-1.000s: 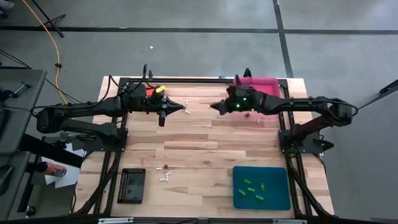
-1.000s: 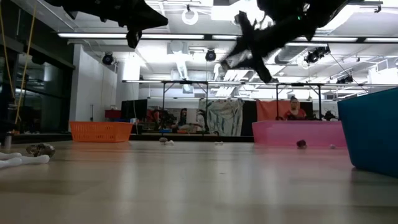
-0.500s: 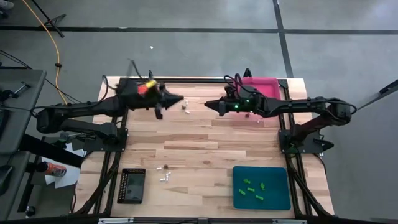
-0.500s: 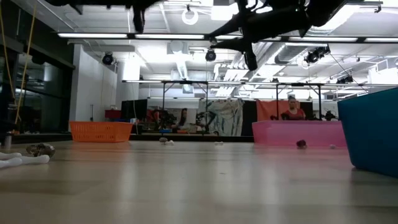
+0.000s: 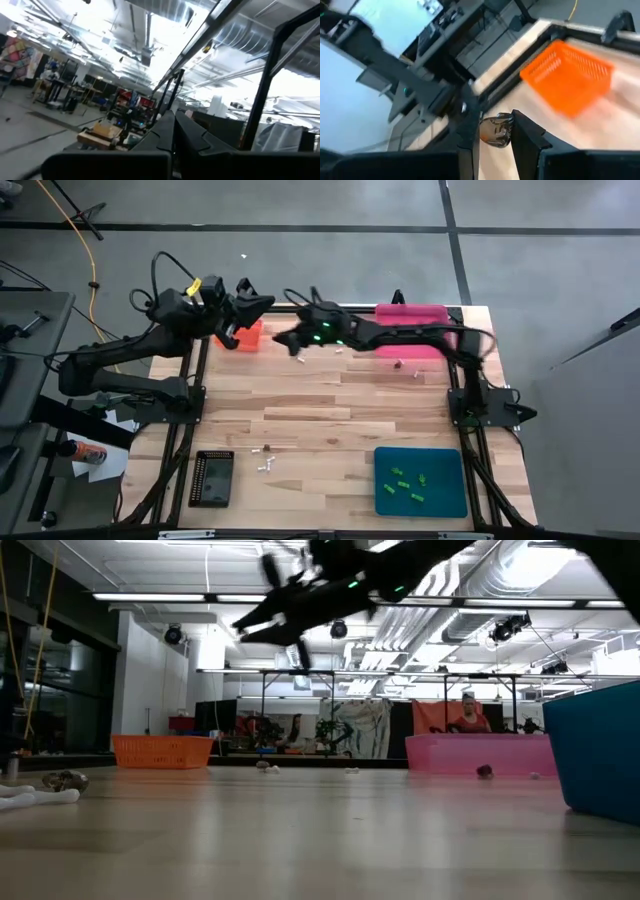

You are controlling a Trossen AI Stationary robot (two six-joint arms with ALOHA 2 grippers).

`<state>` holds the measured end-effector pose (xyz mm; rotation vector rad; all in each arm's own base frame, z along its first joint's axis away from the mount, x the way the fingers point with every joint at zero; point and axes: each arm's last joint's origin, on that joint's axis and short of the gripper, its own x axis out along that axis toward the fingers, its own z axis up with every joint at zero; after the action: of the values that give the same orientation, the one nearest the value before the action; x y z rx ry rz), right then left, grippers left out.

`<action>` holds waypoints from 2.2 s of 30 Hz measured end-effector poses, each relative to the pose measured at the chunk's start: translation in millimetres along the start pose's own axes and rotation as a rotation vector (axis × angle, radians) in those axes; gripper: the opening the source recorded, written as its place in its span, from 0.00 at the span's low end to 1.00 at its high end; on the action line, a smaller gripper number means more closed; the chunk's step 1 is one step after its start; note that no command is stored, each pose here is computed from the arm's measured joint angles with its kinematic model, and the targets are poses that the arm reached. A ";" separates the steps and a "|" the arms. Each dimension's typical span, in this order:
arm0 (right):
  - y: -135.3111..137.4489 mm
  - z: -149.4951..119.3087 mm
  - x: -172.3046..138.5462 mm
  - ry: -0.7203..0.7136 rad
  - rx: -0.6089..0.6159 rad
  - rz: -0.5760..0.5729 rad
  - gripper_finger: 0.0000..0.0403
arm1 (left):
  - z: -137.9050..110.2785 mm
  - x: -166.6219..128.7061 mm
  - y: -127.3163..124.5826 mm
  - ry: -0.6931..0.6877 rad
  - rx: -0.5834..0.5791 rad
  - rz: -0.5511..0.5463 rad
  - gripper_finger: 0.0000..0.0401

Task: Sort Halloween decoration
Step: Put the black skull toy into the orange bin, then adjust the orange bin on the table

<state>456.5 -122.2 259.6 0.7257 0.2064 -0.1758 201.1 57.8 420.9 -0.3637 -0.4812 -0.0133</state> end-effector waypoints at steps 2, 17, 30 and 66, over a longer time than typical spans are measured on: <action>-6.6 4.8 23.2 -0.012 0.000 -0.001 0.17 | 2.0 0.5 -1.7 -0.007 0.002 -0.007 0.00; -67.4 -5.0 136.2 -0.166 0.069 -0.086 0.17 | -6.6 1.0 1.5 0.071 -0.021 0.026 0.00; -89.1 -33.6 138.8 -0.188 0.188 -0.169 0.33 | -11.0 1.1 1.1 0.107 -0.040 0.034 0.00; -53.6 19.5 -137.4 0.438 -0.343 -0.389 0.01 | -38.2 -7.2 18.0 0.363 0.089 0.278 0.00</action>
<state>314.0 -162.7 273.6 0.3674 0.7786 -0.3408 213.7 60.9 380.0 -0.3297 -0.0693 0.2083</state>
